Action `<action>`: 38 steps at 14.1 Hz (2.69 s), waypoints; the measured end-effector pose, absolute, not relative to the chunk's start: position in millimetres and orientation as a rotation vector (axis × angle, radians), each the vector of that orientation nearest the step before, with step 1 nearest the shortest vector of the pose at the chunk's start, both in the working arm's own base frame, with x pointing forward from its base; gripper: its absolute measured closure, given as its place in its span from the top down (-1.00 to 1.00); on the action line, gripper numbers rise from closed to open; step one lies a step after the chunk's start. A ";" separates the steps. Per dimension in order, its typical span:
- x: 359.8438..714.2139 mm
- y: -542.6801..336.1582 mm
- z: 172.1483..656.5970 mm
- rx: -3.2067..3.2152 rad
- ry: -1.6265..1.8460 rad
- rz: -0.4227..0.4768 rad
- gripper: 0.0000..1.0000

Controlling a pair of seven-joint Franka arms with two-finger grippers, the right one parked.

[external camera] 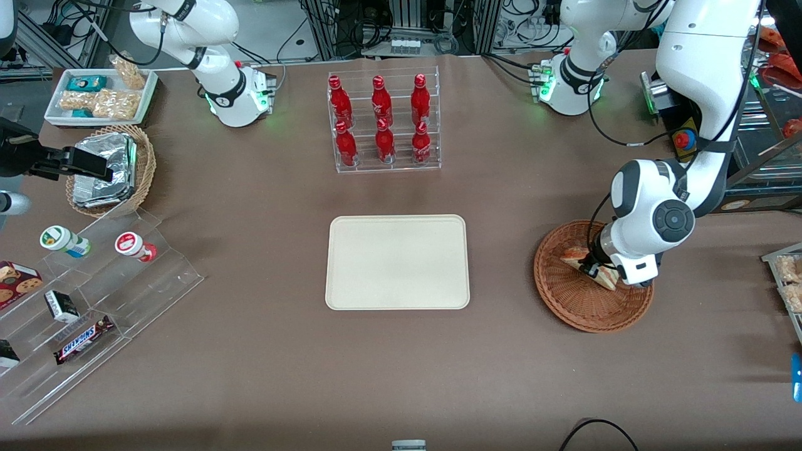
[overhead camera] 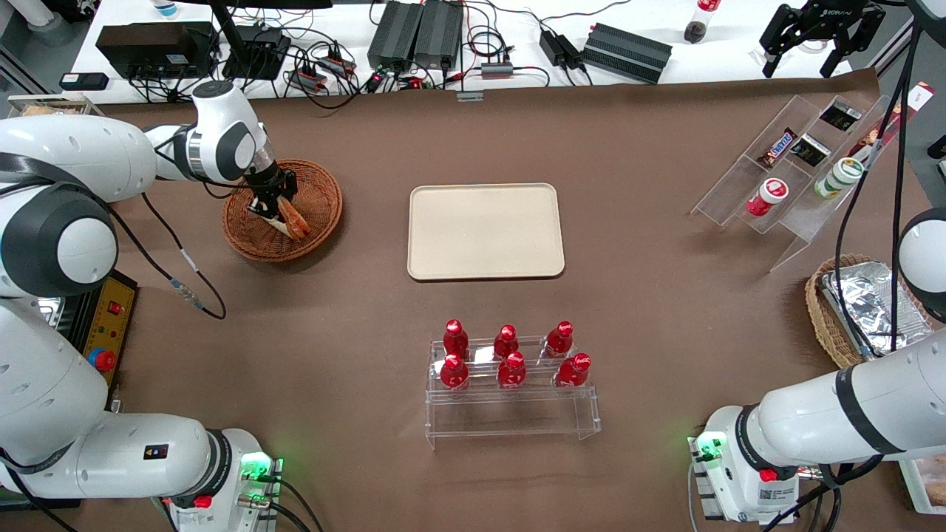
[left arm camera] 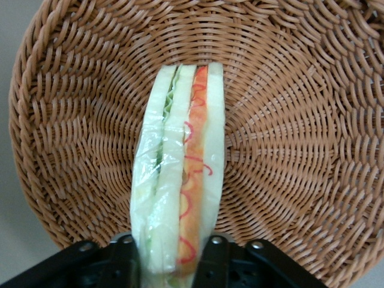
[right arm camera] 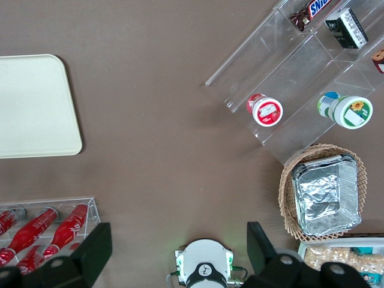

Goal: Place sandwich from basket to tray

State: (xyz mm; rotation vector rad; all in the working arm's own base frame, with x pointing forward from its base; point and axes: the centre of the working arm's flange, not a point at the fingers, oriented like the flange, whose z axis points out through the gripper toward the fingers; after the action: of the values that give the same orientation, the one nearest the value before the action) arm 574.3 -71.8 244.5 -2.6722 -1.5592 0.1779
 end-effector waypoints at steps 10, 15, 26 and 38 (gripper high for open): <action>522.2 -319.6 326.1 -2.920 -0.807 0.024 -0.68; 475.7 -475.3 269.4 -3.010 -0.420 0.037 -0.67; 484.1 -556.8 256.2 -3.118 -0.306 -0.019 0.22; 579.1 -381.0 443.9 -3.015 -0.424 0.120 1.00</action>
State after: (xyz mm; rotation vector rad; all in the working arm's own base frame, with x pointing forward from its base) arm 579.1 -381.0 443.9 -3.0154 -0.4245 0.1199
